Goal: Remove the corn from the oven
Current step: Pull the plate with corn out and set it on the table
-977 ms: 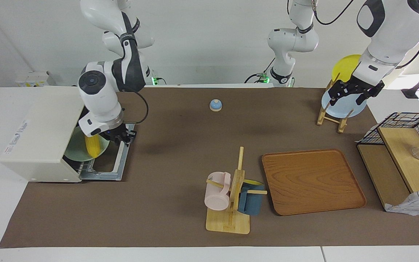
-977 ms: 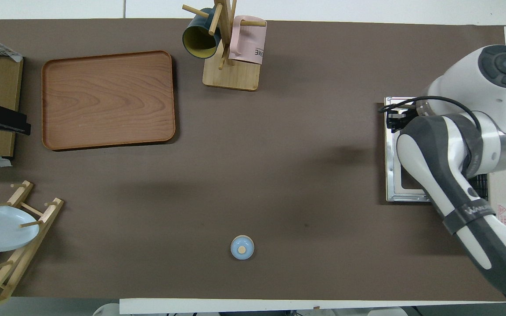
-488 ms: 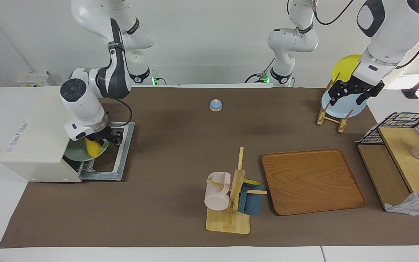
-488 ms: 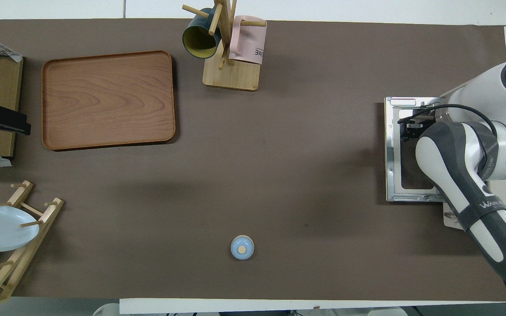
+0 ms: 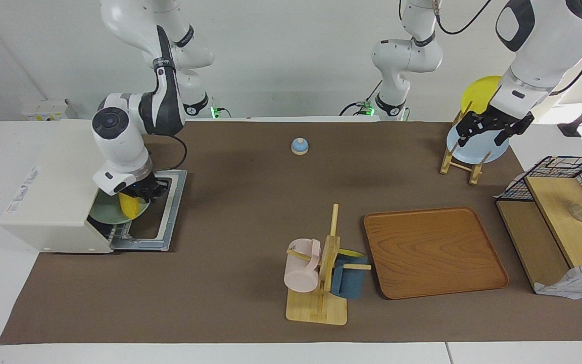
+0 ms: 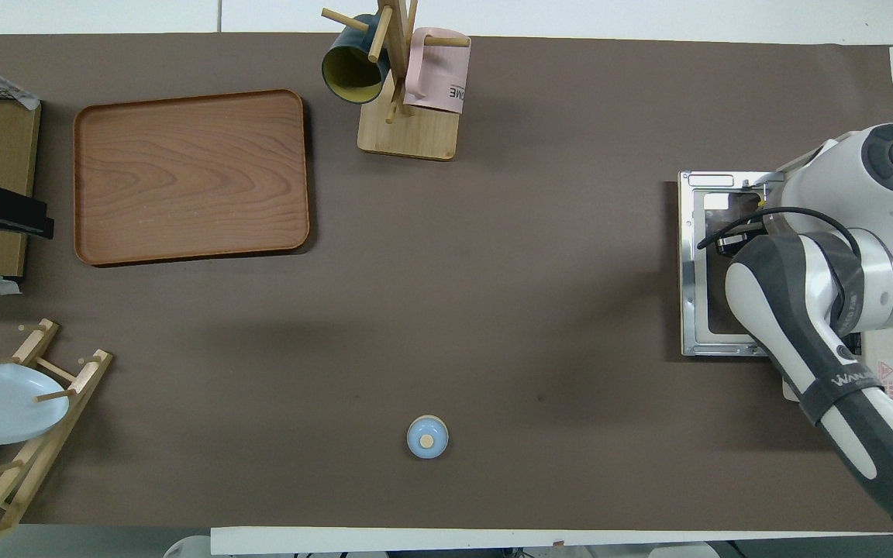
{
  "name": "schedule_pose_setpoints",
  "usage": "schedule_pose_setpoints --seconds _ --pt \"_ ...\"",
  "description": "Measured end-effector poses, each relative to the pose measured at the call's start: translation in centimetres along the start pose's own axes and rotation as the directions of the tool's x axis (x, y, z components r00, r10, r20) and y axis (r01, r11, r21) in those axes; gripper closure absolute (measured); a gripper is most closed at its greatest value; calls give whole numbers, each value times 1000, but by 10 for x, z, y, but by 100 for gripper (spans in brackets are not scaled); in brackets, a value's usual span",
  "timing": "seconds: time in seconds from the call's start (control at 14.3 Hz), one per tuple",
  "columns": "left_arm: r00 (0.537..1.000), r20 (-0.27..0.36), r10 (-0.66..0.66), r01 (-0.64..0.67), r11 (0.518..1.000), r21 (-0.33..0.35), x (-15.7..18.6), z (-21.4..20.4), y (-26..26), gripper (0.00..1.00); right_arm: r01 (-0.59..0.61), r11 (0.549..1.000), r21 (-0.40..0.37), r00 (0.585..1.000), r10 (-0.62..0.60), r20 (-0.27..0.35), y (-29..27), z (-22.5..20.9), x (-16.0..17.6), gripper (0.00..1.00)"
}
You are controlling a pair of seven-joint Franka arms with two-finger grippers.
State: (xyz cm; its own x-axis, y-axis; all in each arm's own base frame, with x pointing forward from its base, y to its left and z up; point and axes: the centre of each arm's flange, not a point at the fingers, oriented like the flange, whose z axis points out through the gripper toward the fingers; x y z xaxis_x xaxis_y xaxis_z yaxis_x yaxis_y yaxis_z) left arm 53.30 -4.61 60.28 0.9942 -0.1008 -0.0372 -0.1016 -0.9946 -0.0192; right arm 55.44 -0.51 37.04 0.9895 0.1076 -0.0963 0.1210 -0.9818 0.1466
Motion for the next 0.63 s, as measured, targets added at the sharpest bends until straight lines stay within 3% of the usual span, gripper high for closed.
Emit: schedule_pose_setpoints --seconds 0.07,0.21,0.35,0.49,0.63 --pt "1000 0 0 0 1000 0 0 0 0 0 26 999 -18 1000 -26 -3 -8 -4 2 97" --pt "1000 0 0 0 1000 0 0 0 0 0 56 998 -39 998 -56 5 -53 -34 10 97" --pt "1000 0 0 0 1000 0 0 0 0 0 21 998 -54 1000 -22 -17 -137 -92 21 97" --pt "1000 0 0 0 1000 0 0 0 0 0 -44 999 -10 998 44 -48 -239 -140 21 97" --pt "1000 0 0 0 1000 0 0 0 0 0 -115 993 30 992 116 -50 -333 -155 20 97"
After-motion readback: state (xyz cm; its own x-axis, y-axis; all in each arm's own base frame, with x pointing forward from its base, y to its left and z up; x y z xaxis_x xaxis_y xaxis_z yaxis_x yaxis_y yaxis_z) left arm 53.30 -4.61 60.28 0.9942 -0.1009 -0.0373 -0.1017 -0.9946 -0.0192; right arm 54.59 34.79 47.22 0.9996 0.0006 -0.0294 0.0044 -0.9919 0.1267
